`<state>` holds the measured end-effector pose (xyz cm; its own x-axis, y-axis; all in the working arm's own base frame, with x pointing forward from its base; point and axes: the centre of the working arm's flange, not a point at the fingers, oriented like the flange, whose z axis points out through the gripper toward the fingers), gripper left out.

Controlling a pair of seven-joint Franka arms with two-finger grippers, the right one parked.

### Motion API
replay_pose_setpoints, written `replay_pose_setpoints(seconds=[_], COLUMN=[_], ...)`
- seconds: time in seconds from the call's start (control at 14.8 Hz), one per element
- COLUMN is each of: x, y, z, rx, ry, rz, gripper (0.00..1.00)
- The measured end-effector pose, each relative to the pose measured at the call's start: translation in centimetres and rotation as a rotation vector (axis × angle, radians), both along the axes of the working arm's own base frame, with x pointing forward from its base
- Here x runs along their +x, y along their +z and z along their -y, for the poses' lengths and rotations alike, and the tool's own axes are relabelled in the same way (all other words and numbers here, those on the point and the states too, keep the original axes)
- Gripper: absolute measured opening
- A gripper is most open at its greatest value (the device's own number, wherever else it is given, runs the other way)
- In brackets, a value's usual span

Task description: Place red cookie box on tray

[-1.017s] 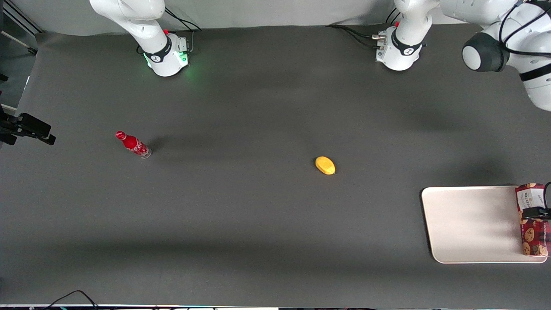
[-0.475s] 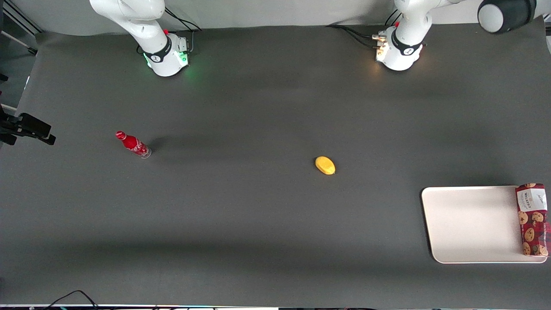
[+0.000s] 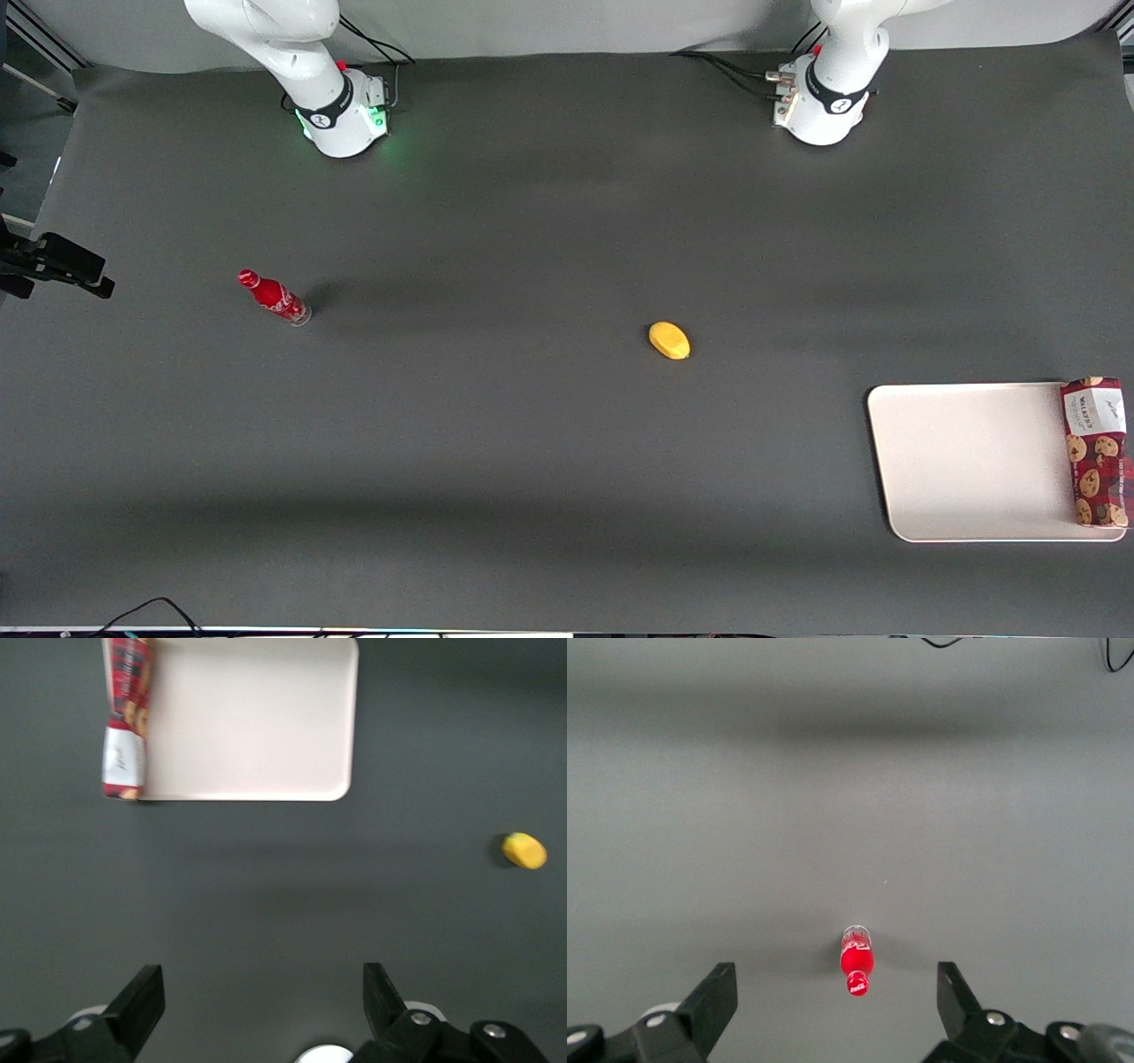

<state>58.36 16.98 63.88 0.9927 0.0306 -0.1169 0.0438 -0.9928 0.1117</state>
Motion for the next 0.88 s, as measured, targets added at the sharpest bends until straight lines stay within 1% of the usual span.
replay_pose_setpoints(seconds=[0.2, 0.27, 0.34, 0.47, 0.61, 0.75, 0.88], x=[-2.9, -3.8, -4.7, -6.3, -7.9, -9.0, -9.5], y=[1.0, 0.9, 0.4, -1.4, -3.5, -4.9, -5.5], z=[7.8, 9.8, 11.8, 15.1, 17.3, 18.8, 20.1], rx=[-0.006, -0.003, 0.003, 0.017, 0.027, 0.04, 0.064], ry=[0.002, 0.004, 0.005, 0.003, -0.009, -0.018, -0.04], rz=[-0.022, -0.021, -0.014, 0.012, 0.03, 0.036, 0.036], gripper=[1.0, 1.0, 1.0, 1.0, 1.0, 1.0, 1.0])
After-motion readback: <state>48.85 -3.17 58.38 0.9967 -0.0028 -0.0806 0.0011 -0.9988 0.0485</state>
